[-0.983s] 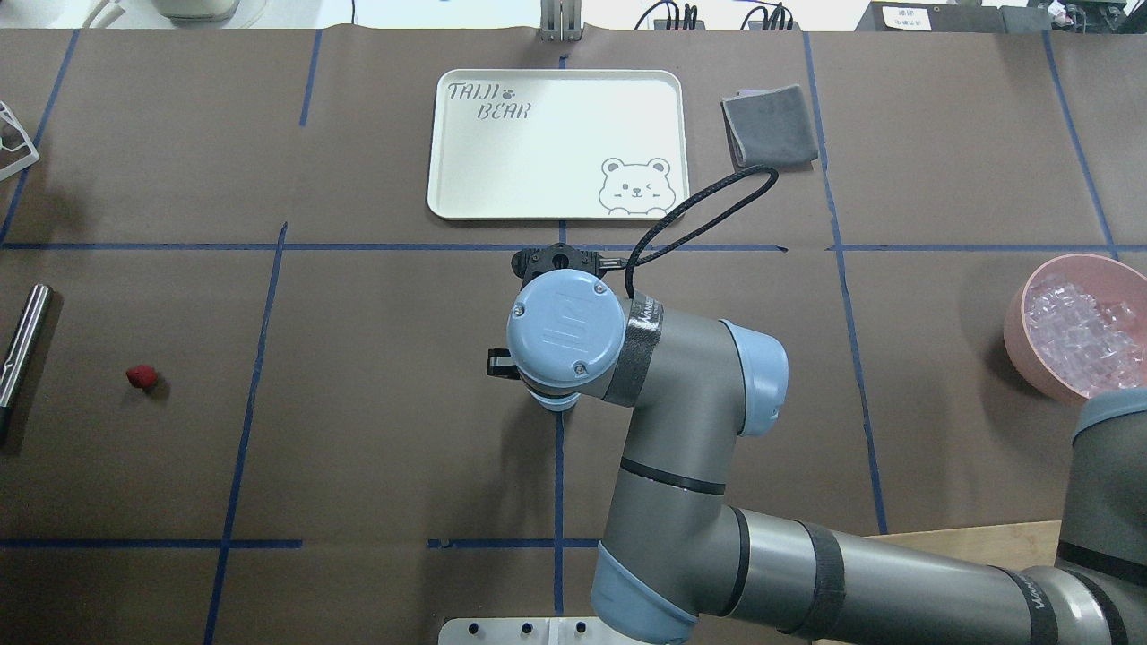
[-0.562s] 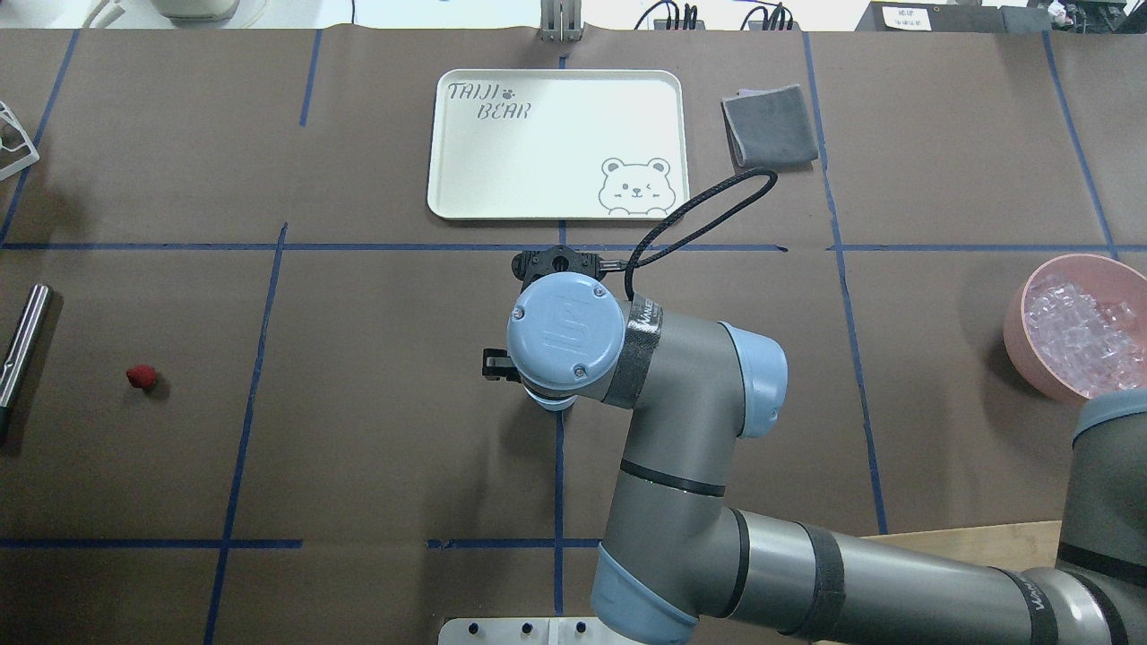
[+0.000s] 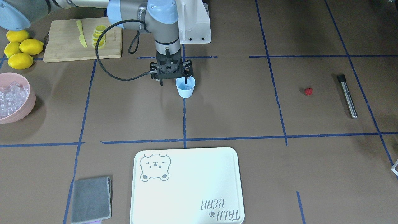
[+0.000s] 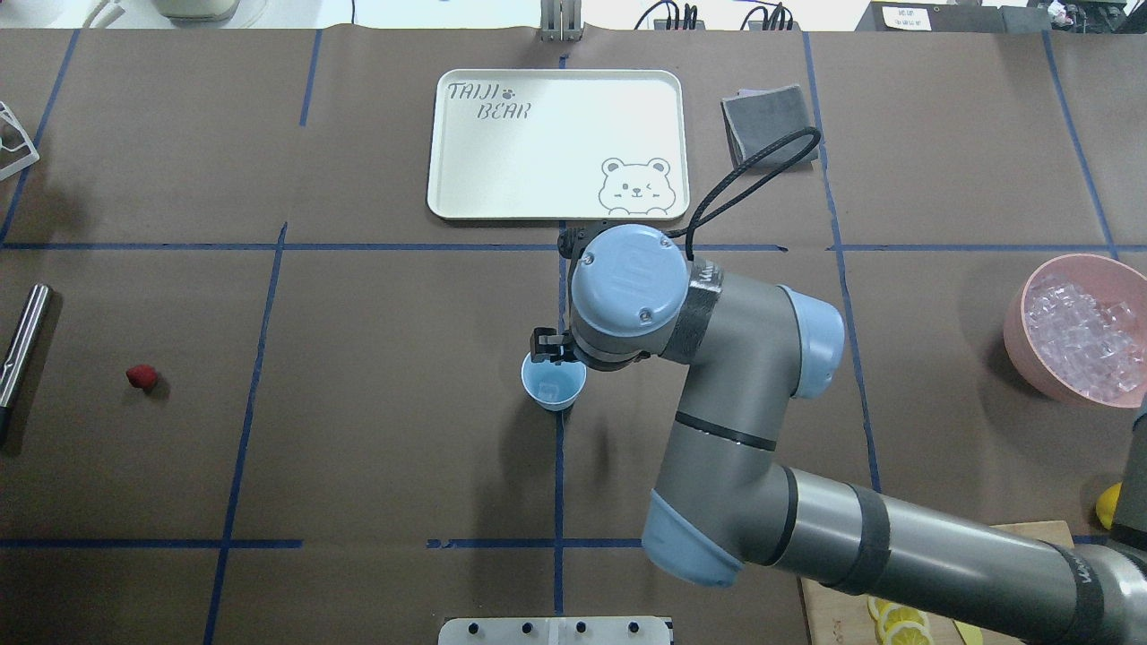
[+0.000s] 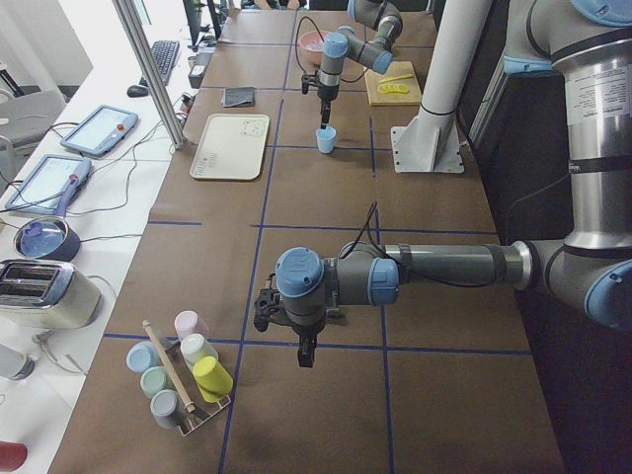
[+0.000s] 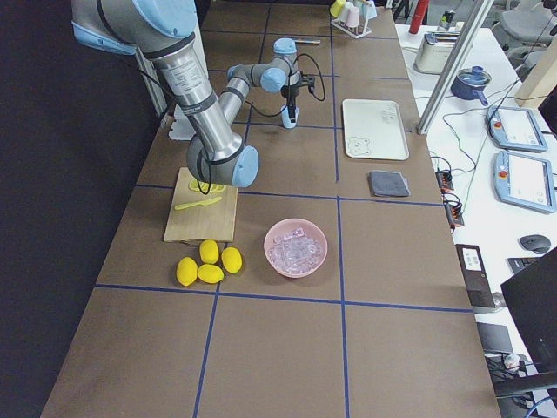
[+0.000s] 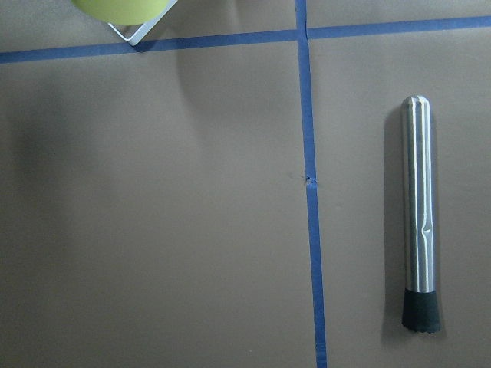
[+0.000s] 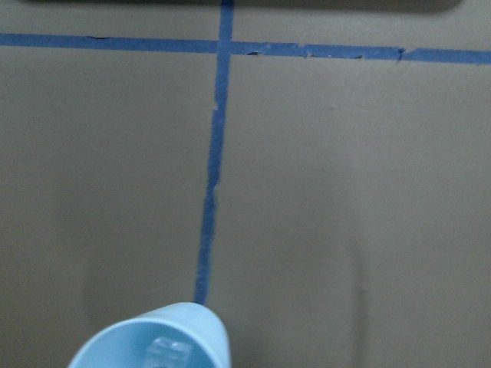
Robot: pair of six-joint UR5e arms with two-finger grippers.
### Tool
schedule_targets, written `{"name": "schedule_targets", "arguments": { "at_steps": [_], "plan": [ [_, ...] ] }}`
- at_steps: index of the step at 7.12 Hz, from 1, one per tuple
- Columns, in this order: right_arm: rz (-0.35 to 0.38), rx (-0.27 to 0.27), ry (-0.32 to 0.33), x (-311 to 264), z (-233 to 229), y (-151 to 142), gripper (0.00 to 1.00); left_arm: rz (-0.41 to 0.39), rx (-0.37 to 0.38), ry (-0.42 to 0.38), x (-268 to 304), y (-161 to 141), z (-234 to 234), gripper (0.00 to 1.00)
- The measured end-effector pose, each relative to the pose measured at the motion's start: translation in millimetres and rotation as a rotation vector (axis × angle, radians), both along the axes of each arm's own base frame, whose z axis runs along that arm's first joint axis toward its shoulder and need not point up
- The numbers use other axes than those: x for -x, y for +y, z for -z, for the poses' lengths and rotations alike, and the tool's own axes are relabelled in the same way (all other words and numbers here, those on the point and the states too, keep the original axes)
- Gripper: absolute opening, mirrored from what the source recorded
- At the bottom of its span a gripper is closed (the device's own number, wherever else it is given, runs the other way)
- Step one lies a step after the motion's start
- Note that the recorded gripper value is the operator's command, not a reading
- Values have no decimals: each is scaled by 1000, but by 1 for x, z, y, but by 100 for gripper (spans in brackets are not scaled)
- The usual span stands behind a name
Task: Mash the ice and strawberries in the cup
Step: 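Move the right gripper back to the pink bowl of ice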
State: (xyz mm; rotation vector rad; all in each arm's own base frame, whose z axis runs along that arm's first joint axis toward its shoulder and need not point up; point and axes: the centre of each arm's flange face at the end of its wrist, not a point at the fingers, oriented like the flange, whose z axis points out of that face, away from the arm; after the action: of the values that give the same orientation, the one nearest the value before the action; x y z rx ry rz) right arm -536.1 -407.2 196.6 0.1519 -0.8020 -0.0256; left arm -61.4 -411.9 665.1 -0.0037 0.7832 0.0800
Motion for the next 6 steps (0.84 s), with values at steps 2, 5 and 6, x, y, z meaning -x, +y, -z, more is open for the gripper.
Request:
{"name": "schedule_targets", "arguments": {
  "at_steps": [2, 5, 6],
  "plan": [
    [98, -65, 17, -95, -57, -28, 100, 0, 3, 0, 0, 1, -1, 100],
    [218, -142, 22, -241, -151, -47, 100, 0, 5, 1, 0, 1, -1, 100],
    [243, -168, 9, -282, -188, -45, 99, 0, 6, 1, 0, 1, -1, 100]
  ]
}}
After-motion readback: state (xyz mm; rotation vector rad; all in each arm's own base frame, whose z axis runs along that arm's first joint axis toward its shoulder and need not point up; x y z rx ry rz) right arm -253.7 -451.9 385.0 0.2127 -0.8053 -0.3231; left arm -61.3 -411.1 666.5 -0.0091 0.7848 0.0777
